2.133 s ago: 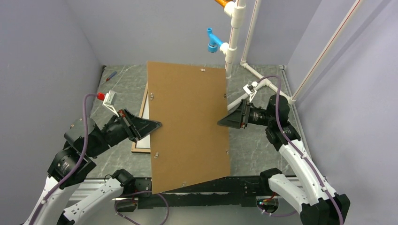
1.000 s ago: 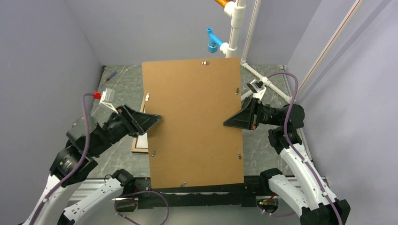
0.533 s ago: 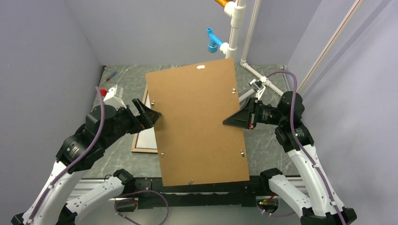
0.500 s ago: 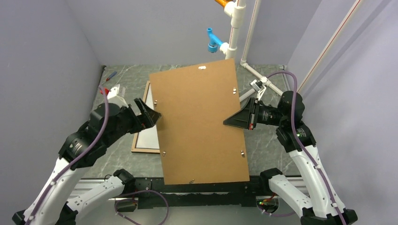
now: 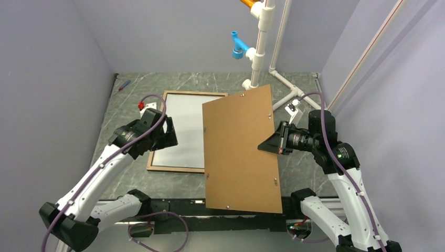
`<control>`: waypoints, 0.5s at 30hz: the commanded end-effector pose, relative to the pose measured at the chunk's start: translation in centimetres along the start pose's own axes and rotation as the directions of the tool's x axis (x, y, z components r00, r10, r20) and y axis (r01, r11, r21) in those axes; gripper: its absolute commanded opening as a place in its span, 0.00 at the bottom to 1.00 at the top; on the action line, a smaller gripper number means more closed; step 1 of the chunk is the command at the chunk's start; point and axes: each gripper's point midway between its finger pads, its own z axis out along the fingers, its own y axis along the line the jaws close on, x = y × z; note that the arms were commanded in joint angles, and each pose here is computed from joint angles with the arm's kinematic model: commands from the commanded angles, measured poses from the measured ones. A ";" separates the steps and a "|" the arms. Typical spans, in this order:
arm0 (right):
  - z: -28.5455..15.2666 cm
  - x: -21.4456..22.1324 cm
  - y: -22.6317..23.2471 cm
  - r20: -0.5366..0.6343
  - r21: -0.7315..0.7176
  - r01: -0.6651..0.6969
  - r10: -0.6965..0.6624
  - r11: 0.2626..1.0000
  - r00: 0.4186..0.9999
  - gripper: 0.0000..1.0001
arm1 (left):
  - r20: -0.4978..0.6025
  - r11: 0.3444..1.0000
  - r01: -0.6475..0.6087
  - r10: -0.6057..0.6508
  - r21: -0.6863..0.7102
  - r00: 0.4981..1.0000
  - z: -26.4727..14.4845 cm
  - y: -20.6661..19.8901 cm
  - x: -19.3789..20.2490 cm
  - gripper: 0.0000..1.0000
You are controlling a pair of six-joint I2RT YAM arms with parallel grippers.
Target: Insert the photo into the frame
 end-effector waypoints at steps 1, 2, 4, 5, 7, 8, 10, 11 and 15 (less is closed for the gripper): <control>-1.5 -0.1 1.2 0.034 0.000 0.063 -0.063 0.998 0.997 0.00 | -0.064 0.997 -0.032 0.027 -0.065 0.998 4.0 1.6 1.2 0.99; -1.6 0.0 1.2 0.033 0.005 0.062 -0.062 0.998 0.998 0.00 | -0.099 0.995 -0.036 0.027 -0.091 0.995 5.0 2.2 1.8 0.99; -1.8 0.3 1.1 0.027 0.011 0.064 -0.065 0.998 0.998 0.00 | -0.174 0.987 -0.046 0.019 -0.154 0.985 7.2 3.6 3.4 0.99; -1.9 0.4 1.1 0.024 0.014 0.064 -0.064 0.998 0.998 0.00 | -0.206 0.982 -0.048 0.009 -0.182 0.978 8.1 4.3 4.1 0.98; -2.1 0.7 1.0 0.017 0.021 0.061 -0.061 0.998 0.998 0.00 | -0.248 0.972 -0.049 -0.011 -0.231 0.969 9.6 5.4 5.3 0.96; -2.1 0.8 1.0 0.016 0.025 0.061 -0.061 0.998 0.998 0.00 | -0.266 0.967 -0.051 -0.018 -0.251 0.964 10.3 6.0 5.9 0.95; -2.4 1.0 1.0 0.016 0.033 0.064 -0.065 0.997 0.998 0.00 | -0.287 0.954 -0.045 -0.043 -0.295 0.957 11.2 7.3 6.8 0.95; -2.6 1.0 1.1 0.016 0.036 0.068 -0.069 0.997 0.998 0.00 | -0.292 0.948 -0.040 -0.058 -0.316 0.955 11.5 8.0 7.1 0.95; -3.4 1.1 1.5 0.024 0.047 0.076 -0.077 0.996 0.997 0.00 | -0.318 0.941 -0.022 -0.092 -0.337 0.944 12.7 9.2 7.8 0.93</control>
